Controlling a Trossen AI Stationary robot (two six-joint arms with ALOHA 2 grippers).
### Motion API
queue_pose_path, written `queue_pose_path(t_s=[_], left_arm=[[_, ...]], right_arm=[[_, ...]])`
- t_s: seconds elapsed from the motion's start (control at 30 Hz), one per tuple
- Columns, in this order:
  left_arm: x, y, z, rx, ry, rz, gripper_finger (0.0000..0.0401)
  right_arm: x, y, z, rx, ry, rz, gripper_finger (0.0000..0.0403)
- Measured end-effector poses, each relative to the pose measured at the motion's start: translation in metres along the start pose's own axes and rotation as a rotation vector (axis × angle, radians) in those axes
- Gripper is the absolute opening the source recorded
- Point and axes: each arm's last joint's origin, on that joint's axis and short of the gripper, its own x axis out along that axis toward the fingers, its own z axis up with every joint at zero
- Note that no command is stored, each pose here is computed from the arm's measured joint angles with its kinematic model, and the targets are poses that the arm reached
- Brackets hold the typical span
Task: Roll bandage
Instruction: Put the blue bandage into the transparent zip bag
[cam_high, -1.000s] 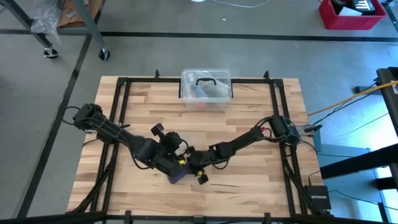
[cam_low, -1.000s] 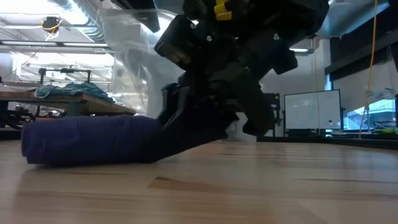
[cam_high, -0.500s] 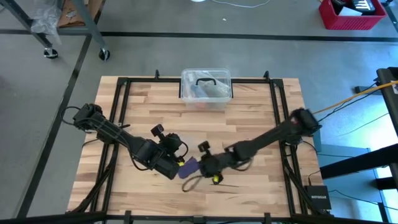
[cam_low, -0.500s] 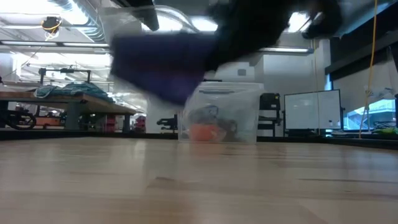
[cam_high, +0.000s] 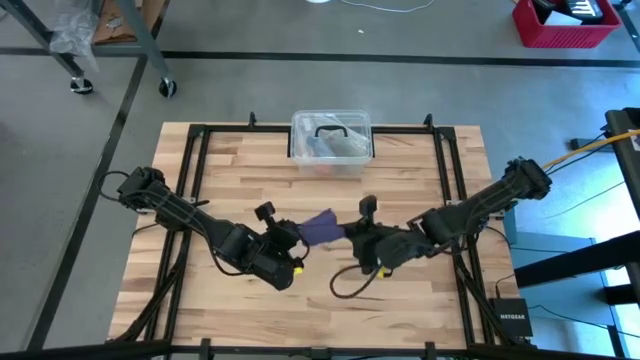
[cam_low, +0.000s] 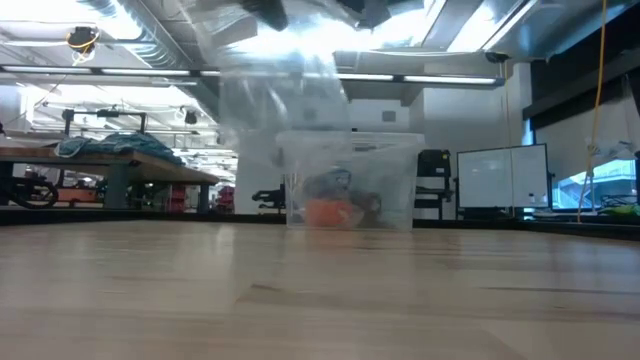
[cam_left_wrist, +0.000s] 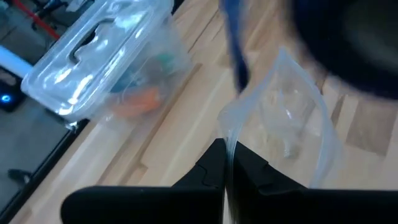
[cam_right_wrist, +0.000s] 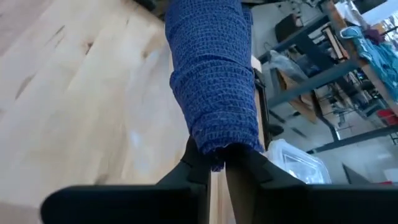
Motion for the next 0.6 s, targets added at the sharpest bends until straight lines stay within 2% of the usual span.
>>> queue_pose_path(t_s=[0.17, 0.4, 0.6], left_arm=[[0.002, -0.001, 0.003, -0.037, -0.015, -0.007, 0.0001], [0.004, 0.0, 0.003, -0.085, -0.008, -0.004, 0.0001], [0.006, 0.001, 0.005, -0.105, -0.012, 0.003, 0.0001]], right_arm=[[0.016, 0.003, 0.0, 0.044, -0.005, 0.053, 0.0034], [0.039, 0.019, -0.011, -0.008, 0.107, 0.053, 0.0035], [0.047, 0.018, -0.021, 0.024, 0.183, 0.084, 0.0035]])
